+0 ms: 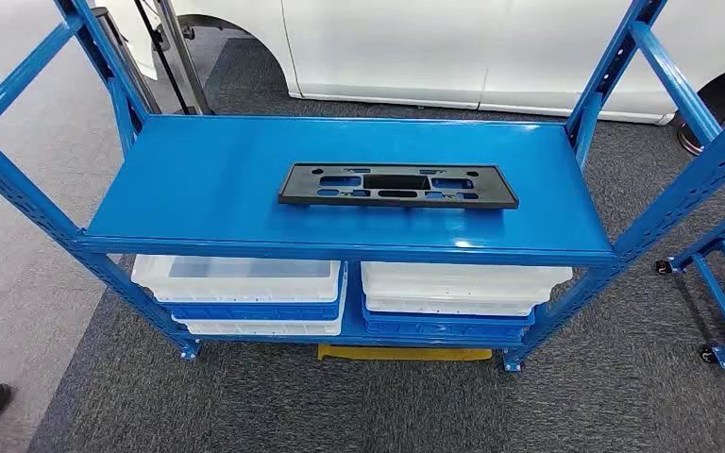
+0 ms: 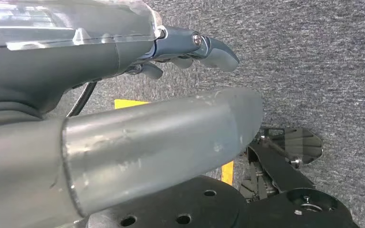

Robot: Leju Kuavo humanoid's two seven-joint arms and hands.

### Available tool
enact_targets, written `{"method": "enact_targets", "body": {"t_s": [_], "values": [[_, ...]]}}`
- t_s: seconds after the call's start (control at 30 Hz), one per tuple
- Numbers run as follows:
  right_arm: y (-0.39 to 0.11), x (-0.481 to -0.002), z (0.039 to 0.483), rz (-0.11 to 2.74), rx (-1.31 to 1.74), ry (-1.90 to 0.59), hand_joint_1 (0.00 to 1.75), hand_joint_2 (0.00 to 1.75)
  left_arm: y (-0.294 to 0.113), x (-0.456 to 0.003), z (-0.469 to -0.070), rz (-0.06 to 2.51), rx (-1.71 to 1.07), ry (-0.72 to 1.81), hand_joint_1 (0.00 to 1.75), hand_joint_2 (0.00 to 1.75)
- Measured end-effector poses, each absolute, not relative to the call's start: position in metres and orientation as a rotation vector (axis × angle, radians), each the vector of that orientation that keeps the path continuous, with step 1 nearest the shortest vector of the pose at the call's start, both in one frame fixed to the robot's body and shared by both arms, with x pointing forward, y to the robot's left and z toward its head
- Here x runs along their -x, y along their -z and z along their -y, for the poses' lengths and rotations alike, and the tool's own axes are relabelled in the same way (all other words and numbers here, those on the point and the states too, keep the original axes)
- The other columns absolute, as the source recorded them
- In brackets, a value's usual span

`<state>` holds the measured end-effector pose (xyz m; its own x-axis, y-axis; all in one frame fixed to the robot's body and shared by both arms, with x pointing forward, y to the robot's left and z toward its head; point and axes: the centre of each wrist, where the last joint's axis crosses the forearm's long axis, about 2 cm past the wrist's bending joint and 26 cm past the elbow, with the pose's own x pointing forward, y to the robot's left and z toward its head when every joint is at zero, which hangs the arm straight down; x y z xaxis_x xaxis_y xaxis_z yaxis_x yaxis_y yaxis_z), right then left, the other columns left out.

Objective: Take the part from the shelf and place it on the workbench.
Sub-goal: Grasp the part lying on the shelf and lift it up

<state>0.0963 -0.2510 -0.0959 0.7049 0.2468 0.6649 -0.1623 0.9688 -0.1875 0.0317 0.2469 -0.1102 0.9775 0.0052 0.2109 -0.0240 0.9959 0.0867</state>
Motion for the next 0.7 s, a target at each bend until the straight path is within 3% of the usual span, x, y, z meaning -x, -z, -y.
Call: {"method": "enact_targets", "body": {"t_s": [0.7], "values": [[-0.006, -0.225, 0.276, 1.524, 0.258, -0.475, 0.0, 0.0, 0.111, -0.031, -0.249, 0.217, -0.049, -0.051, 0.0, 0.0]]}}
